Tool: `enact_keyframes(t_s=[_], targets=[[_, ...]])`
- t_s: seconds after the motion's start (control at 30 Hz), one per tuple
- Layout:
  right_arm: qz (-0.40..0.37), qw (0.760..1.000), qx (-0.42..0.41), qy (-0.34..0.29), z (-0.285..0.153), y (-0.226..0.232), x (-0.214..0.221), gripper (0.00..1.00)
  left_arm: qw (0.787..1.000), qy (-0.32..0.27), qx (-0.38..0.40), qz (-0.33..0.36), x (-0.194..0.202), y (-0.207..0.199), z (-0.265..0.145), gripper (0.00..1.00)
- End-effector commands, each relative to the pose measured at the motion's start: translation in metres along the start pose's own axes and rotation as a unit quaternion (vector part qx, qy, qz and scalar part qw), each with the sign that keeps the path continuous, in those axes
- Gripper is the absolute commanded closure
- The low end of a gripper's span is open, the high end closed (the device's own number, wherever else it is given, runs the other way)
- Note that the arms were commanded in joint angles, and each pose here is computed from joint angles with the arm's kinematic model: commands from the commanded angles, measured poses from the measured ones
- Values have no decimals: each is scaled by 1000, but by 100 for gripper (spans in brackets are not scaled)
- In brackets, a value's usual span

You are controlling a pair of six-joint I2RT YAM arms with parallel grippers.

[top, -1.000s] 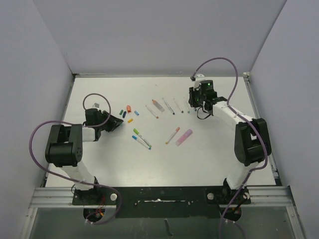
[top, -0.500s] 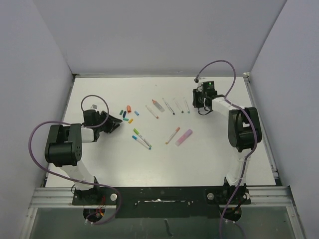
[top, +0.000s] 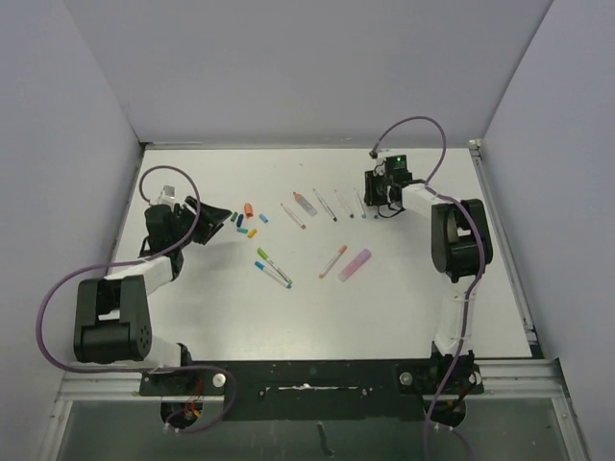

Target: Open the pen caps

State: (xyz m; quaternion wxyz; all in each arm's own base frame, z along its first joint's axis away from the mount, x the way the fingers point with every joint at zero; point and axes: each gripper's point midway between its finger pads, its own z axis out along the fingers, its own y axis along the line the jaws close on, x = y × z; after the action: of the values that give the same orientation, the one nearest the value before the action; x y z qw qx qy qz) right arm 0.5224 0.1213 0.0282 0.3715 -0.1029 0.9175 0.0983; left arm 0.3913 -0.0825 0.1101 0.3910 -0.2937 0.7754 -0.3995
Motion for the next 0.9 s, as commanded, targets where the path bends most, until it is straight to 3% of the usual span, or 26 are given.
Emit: enact_keyframes(t_s=[0.0, 0.07, 0.3, 0.33, 0.43, 0.63, 0.87], targets=[[0, 999, -12, -35, -3, 5, -30, 67, 998, -27, 50, 28, -17, -39, -17, 45], [1, 999, -12, -34, -2, 6, -30, 61, 997, -32, 55, 33, -20, -46, -21, 44], [7, 998, -8, -65, -20, 7, -42, 57, 996, -43, 67, 41, -25, -59, -28, 33], [6, 997, -9, -76, -27, 9, -49, 55, 996, -42, 68, 40, -26, -60, -28, 29], [-3, 995, -28, -101, -50, 22, -63, 50, 996, -40, 71, 38, -24, -61, -27, 4], [-84, 986, -98, -107, -89, 99, -61, 30, 995, -35, 84, 34, -21, -64, -27, 2], [-167, 967, -177, -71, -107, 213, -13, 30, 996, -30, 79, 27, -18, -59, -23, 3]])
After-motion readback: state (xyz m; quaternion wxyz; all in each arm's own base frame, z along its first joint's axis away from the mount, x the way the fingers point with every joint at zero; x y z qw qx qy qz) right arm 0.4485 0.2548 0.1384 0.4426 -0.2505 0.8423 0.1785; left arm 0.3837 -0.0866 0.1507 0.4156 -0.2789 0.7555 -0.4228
